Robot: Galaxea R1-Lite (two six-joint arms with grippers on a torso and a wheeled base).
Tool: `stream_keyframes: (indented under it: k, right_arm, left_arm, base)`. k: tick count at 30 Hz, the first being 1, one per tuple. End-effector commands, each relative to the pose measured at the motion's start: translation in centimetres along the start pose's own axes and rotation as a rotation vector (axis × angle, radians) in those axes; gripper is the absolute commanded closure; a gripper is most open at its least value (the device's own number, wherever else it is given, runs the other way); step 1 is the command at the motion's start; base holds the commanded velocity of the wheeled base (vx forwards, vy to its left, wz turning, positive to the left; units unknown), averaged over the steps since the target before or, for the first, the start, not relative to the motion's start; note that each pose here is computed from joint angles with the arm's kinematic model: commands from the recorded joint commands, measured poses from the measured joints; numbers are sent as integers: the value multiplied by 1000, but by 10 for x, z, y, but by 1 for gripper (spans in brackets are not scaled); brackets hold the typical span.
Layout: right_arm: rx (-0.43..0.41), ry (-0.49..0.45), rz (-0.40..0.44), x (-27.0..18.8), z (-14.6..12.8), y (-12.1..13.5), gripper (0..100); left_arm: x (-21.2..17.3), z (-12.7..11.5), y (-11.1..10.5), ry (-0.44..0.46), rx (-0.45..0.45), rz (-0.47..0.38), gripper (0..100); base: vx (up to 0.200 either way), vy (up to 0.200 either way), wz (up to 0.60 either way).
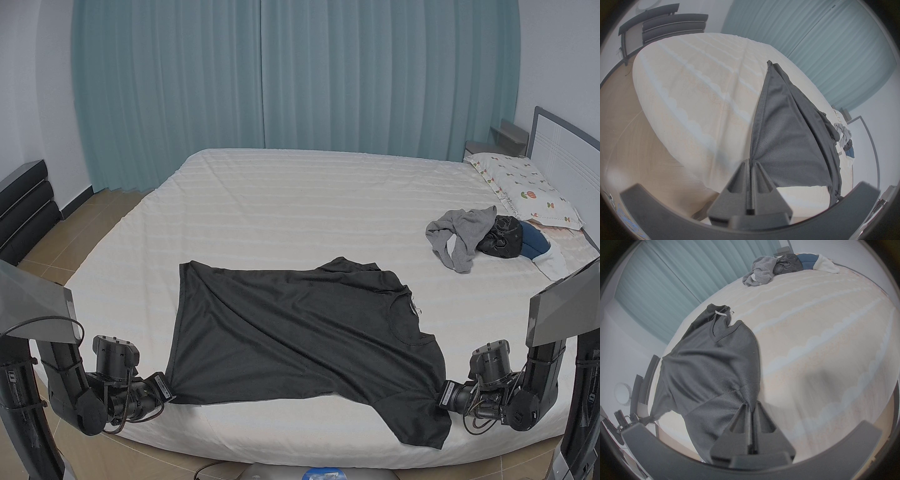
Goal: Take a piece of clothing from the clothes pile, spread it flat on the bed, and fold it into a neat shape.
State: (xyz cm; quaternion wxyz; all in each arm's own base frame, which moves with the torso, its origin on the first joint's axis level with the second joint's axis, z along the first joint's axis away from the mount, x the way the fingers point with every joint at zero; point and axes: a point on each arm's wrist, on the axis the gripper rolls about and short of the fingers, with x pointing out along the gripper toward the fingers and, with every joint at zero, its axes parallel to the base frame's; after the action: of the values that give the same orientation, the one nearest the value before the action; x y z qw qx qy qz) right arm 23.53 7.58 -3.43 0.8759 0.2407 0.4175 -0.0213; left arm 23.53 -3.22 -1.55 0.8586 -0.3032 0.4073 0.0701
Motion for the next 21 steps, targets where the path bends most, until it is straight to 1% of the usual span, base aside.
stream_keyframes:
  k: [1,6,8,12,13,14,15,19,20,21]
  right_arm:
    - [-21,7,-22,-11,-3,-5,100]
    - [-58,3,-20,-26,-4,-7,100]
    - [-102,10,-18,-35,-6,-9,100]
    - [-126,27,-22,-41,-11,-10,100]
    - [-136,34,-13,-42,-13,-10,100]
    - [-137,35,-10,-43,-13,-9,100]
    - [-143,37,-4,-44,-14,-8,100]
    - [-156,58,-1,-47,-19,-9,100]
    - [-163,72,3,-49,-21,-9,100]
    - [-167,78,3,-50,-23,-9,100]
  left_arm:
    - [-3,0,5,0,16,17,100]
    - [-6,6,10,-19,22,26,100]
    - [-11,10,8,-44,25,14,100]
    - [-19,10,7,-58,47,4,100]
    - [-22,8,9,-48,80,13,100]
    - [-22,7,10,-46,85,15,100]
    - [-24,5,13,-33,112,32,100]
    - [-25,4,19,-11,140,63,100]
    - [-27,5,24,3,164,90,100]
    - [-28,6,26,6,178,98,100]
  base:
    - [0,0,0]
    - [0,0,0]
    - [0,0,0]
    - [0,0,0]
    - [0,0,0]
    - [0,0,0]
    - [0,0,0]
    - [0,0,0]
    - [0,0,0]
    - [0,0,0]
